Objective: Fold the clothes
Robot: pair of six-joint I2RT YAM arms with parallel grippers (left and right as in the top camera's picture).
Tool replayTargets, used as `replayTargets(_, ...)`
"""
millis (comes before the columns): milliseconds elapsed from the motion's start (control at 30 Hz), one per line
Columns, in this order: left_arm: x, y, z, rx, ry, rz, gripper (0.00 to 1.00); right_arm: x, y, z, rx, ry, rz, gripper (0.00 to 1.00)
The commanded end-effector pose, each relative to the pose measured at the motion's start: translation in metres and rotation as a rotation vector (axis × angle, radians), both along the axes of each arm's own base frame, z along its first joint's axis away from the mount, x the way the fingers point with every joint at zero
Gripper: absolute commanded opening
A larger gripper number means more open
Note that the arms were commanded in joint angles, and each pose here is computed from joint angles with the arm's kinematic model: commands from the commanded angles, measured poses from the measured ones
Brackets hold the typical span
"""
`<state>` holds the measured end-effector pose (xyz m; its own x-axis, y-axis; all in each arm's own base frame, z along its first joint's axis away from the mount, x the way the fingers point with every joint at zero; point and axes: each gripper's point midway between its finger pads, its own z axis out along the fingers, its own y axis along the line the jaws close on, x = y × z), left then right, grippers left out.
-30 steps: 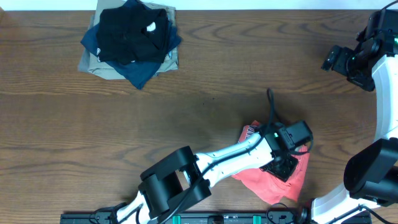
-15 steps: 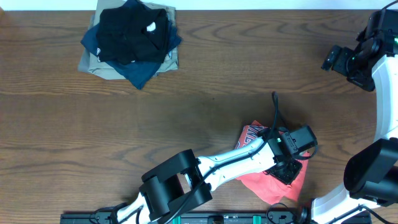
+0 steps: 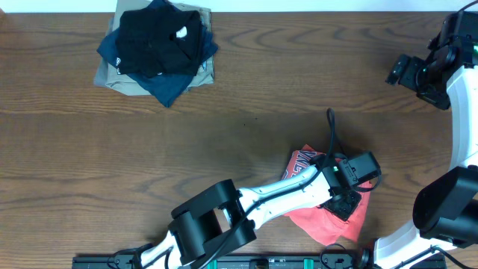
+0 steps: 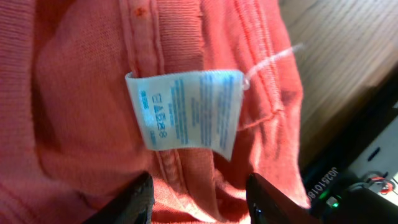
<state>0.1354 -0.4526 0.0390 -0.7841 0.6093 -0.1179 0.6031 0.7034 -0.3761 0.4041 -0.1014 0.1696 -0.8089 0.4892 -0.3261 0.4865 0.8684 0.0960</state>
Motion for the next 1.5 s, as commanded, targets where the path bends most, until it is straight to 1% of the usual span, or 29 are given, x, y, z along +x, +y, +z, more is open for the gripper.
replayTargets(0,0.002,0.005,-0.017,0.042,-0.002,0.001,0.44,0.000,-0.002,0.000,-0.010,0.003,0.000,0.99)
replayTargets(67,0.002,0.004,-0.018,0.042,-0.001,0.001,0.33,0.000,-0.002,0.000,-0.010,0.003,0.000,0.99)
replayTargets(133,0.002,0.004,-0.017,0.040,-0.002,0.001,0.24,0.000,-0.002,0.000,-0.010,0.003,0.000,0.99)
replayTargets(200,0.002,0.004,-0.017,0.040,-0.003,0.001,0.19,0.000,-0.002,0.000,-0.010,0.003,0.000,0.99)
replayTargets(233,0.002,0.004,-0.016,0.039,-0.003,0.000,0.19,0.000,-0.002,0.000,-0.010,0.003,0.000,0.99)
replayTargets(267,0.002,0.003,-0.016,0.039,-0.003,0.001,0.15,0.000,-0.002,0.000,-0.010,0.002,0.000,0.99)
replayTargets(433,0.003,0.001,-0.005,0.017,-0.012,0.001,0.13,0.000,-0.002,0.000,-0.010,0.003,0.000,0.99)
replayTargets(600,0.004,-0.001,0.006,-0.006,-0.022,0.001,0.06,0.000,-0.002,0.000,-0.010,0.003,0.000,0.99)
replayTargets(800,0.005,-0.005,0.019,-0.036,-0.029,0.000,0.06,0.000,-0.002,0.000,-0.010,0.003,0.000,0.99)
replayTargets(1067,0.008,-0.013,0.062,-0.139,-0.071,-0.001,0.06,0.000,-0.002,0.000,-0.010,0.003,0.000,0.99)
replayTargets(1300,0.003,-0.018,0.056,-0.144,-0.070,-0.014,0.06,0.000,-0.002,0.000,-0.010,0.002,0.000,0.99)
replayTargets(1467,-0.008,-0.034,0.060,-0.197,-0.088,-0.045,0.06,0.000,-0.002,0.000,-0.010,0.003,0.000,0.99)
